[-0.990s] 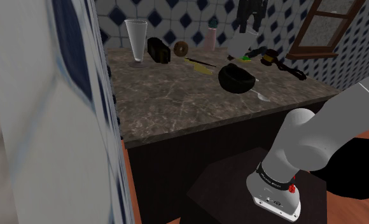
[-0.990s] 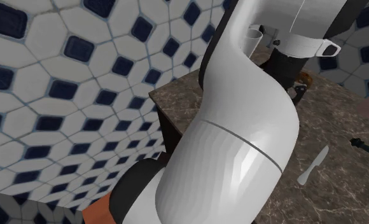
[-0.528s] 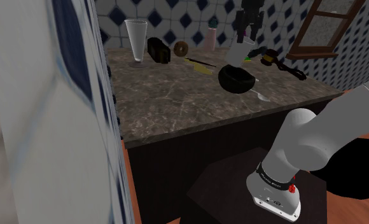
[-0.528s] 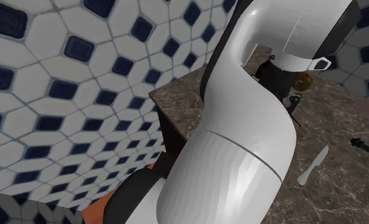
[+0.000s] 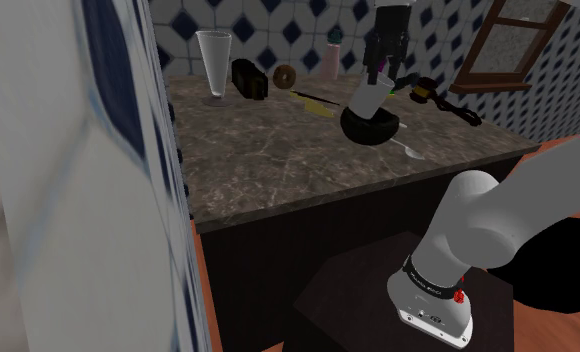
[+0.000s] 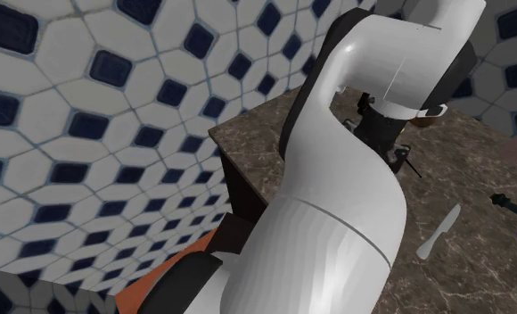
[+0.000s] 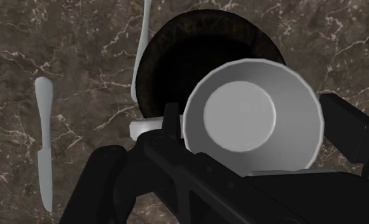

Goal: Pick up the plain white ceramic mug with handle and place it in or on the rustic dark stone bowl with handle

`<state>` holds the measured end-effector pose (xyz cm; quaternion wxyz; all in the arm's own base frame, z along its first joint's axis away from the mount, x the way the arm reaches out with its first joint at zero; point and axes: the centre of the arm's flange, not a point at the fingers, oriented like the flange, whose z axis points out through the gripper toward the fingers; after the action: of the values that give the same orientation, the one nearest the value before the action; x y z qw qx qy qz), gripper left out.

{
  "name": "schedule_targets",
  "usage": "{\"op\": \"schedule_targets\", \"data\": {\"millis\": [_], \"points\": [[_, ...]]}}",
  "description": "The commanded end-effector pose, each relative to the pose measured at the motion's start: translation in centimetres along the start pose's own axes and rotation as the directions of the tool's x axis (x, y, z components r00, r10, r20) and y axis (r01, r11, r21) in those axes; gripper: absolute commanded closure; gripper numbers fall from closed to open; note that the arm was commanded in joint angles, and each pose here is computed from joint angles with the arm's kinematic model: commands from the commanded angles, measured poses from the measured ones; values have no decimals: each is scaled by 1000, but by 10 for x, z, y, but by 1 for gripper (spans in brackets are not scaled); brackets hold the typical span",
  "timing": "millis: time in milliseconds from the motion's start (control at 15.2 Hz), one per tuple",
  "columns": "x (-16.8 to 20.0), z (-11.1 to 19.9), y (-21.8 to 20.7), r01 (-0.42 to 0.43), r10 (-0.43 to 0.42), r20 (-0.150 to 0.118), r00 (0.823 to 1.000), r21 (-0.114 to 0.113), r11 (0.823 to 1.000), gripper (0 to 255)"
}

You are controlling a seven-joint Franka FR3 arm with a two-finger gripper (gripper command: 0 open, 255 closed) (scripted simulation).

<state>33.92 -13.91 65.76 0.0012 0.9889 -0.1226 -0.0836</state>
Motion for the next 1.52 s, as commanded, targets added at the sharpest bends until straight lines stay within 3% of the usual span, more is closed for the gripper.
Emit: {"op": "schedule_targets", "data": {"millis": [0, 528, 594, 924, 1188, 1452], "points": [[2, 11, -1, -2, 2, 3, 1000, -2, 1000, 255], [2, 11, -1, -2, 2, 3, 1000, -2, 1000, 255], [2, 12, -1, -2, 2, 3, 1000, -2, 1000, 0], [2, 11, -1, -2, 2, 3, 1000, -2, 1000, 0], [2, -39, -1, -2, 2, 3, 1000, -2, 1000, 0], [2, -39, -1, -2, 2, 3, 1000, -2, 1000, 0]]}}
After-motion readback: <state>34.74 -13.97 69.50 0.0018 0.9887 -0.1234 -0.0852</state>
